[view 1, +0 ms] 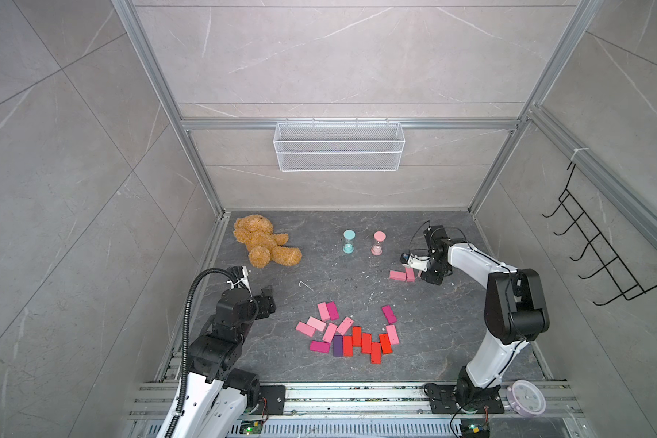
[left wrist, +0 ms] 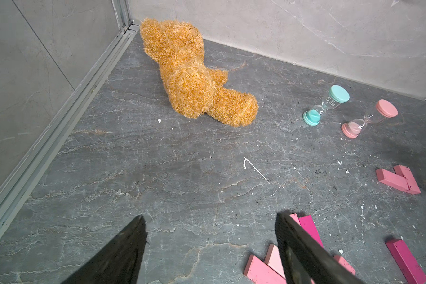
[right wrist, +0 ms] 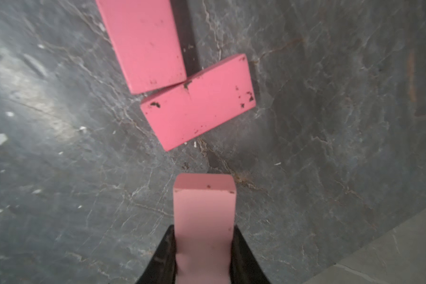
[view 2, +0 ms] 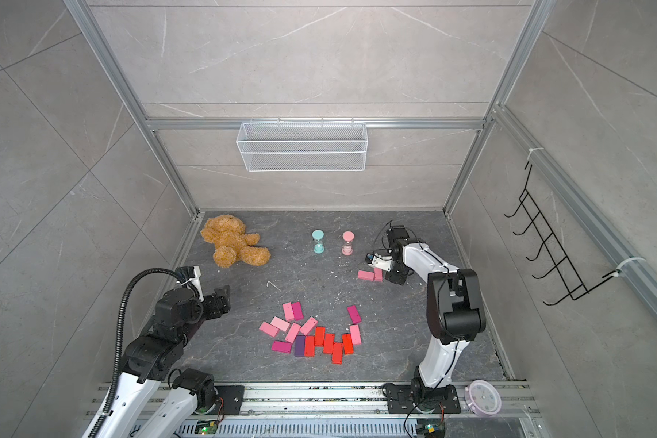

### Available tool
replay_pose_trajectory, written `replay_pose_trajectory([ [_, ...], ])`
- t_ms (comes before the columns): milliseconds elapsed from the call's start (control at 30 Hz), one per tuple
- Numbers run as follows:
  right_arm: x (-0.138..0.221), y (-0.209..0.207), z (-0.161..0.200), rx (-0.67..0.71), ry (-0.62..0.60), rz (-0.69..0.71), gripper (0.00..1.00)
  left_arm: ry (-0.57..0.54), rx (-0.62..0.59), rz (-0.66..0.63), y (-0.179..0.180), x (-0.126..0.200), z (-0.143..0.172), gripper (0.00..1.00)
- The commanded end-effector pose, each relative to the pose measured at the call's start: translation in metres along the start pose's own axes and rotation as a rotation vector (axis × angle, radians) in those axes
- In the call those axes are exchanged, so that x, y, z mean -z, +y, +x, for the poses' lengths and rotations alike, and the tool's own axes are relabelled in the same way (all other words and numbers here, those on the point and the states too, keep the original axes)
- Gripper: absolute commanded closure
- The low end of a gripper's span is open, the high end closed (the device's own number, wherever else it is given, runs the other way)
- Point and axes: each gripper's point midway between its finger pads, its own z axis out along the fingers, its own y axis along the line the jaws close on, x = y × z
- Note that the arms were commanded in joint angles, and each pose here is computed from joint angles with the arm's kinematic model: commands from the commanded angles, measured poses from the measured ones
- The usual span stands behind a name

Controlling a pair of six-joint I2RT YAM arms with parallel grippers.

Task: Assemble the letter t with building blocks
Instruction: Assemble the building block at the center of the board.

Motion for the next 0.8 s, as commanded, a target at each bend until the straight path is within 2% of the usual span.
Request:
replay_pose_trajectory([
  [0, -0.015, 0.003, -0.001, 0.017, 0.023, -0.037, 1.0, -0.027, -0.014, 0.036, -0.007, 0.001, -0.007, 0.15],
  [167, -0.021, 0.009, 0.001, 0.009, 0.027, -0.063, 1.0, -0.04, -0.014, 0.029, -0.005, 0.003, -0.008, 0.15],
  [200, -0.022, 0.01, 0.001, 0.007, 0.029, -0.067, 0.94, -0.041, -0.012, 0.029, -0.005, 0.004, -0.008, 0.15],
  [233, -0.024, 0.011, 0.003, 0.007, 0.038, -0.07, 0.8, -0.041, -0.012, 0.028, -0.005, 0.003, -0.008, 0.15],
  [267, -0.025, 0.012, 0.003, 0.009, 0.043, -0.078, 0.78, -0.04, -0.012, 0.029, -0.005, 0.003, -0.008, 0.15],
  [500, -0.028, 0.016, 0.001, -0.001, 0.045, -0.109, 0.77, -0.041, -0.016, 0.026, -0.004, 0.004, -0.008, 0.15],
  [767, -0.03, 0.019, 0.0, 0.002, 0.041, -0.115, 0.66, -0.043, -0.016, 0.028, -0.005, 0.004, -0.009, 0.16],
])
